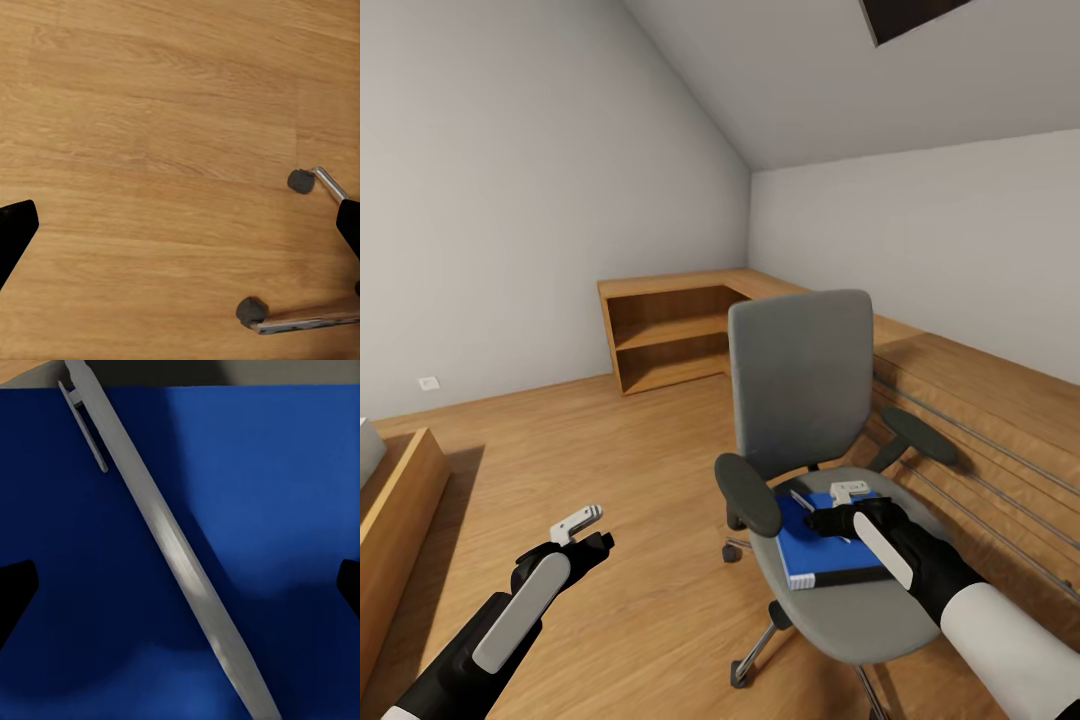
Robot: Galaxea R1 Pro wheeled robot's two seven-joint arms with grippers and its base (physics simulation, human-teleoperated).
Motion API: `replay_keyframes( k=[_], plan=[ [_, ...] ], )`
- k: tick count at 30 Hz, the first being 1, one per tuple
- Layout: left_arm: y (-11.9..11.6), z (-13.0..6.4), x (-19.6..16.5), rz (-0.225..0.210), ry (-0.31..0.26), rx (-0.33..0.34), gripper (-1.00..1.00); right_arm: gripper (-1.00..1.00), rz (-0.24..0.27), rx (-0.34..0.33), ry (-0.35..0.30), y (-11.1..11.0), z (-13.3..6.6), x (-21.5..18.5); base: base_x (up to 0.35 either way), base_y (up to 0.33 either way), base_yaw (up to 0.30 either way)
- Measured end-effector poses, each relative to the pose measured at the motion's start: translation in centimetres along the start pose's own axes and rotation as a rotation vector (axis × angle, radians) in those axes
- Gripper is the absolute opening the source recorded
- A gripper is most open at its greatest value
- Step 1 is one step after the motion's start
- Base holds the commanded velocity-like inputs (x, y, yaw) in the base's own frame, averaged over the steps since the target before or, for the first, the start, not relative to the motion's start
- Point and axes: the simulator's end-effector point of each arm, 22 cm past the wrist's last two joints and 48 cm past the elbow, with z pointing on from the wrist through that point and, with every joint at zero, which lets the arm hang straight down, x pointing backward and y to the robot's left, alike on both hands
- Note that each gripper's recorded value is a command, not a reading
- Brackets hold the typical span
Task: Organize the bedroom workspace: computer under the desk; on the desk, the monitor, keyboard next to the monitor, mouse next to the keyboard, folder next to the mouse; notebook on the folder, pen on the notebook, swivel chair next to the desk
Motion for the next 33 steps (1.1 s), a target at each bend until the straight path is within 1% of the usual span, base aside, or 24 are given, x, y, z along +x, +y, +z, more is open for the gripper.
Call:
replay_keyframes(
  k=[2, 4, 22, 23, 25, 33],
  plan=[
    [0.14, 0.29, 0.28, 0.0, 0.0, 0.0, 1.0, 1.0, 0.0, 0.0, 0.0, 0.0, 0.29, 0.32, 0.0, 0.0, 0.0],
    [0.27, 0.55, 0.56, 0.0, -0.001, 0.0, 1.0, 1.0, -0.011, 0.004, -0.008, 0.02, 0.41, 0.27, 0.0, 0.0, 0.0],
    [0.26, 0.56, 0.58, -0.001, 0.0, 0.001, 1.0, 1.0, -0.006, -0.001, -0.011, 0.15, 0.41, 0.23, 0.0, 0.0, 0.0],
    [0.26, 0.56, 0.58, -0.001, 0.0, 0.001, 1.0, -1.0, -0.006, -0.002, -0.011, 0.16, 0.41, 0.22, 0.0, 0.0, 0.0],
    [0.26, 0.56, 0.58, -0.001, 0.0, 0.001, 1.0, -1.0, -0.018, 0.012, -0.008, -0.22, 0.44, 0.29, 0.0, 0.0, 0.0],
    [0.25, 0.56, 0.6, 0.0, 0.0, 0.001, 1.0, -1.0, -0.022, 0.014, -0.007, -0.24, 0.45, 0.32, 0.0, 0.0, 0.0]
  ],
)
